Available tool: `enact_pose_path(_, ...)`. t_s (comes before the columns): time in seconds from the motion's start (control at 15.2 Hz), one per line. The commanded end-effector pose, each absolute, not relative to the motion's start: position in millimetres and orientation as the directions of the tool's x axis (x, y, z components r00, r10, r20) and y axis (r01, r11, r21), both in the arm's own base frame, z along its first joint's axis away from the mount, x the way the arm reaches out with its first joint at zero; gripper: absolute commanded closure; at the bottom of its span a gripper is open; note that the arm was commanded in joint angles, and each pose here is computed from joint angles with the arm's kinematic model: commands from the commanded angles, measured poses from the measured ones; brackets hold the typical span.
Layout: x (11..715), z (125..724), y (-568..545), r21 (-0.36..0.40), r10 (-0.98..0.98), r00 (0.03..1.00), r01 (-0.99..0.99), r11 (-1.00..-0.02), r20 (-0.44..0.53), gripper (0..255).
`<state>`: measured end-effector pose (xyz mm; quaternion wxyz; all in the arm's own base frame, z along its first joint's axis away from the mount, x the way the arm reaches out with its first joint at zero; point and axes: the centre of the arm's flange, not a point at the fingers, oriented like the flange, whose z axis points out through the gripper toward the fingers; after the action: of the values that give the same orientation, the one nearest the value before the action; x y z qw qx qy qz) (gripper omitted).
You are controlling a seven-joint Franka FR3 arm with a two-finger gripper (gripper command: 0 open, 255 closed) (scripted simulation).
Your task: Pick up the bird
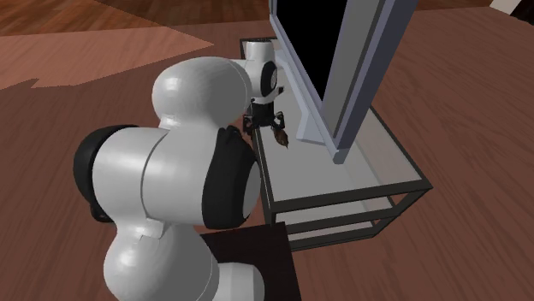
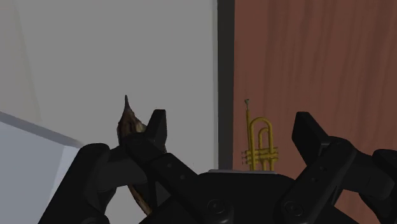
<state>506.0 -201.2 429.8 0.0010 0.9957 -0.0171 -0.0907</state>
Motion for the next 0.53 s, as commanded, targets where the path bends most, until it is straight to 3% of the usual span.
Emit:
enact_pose_path(0.0, 528, 418, -218, 0.004, -0.023, 0.983, -0.023, -1.000, -0.181, 0)
enact_pose_path(0.46, 595, 381, -270, -0.003, 0.011, 0.983, 0.011, -1.000, -0.183, 0)
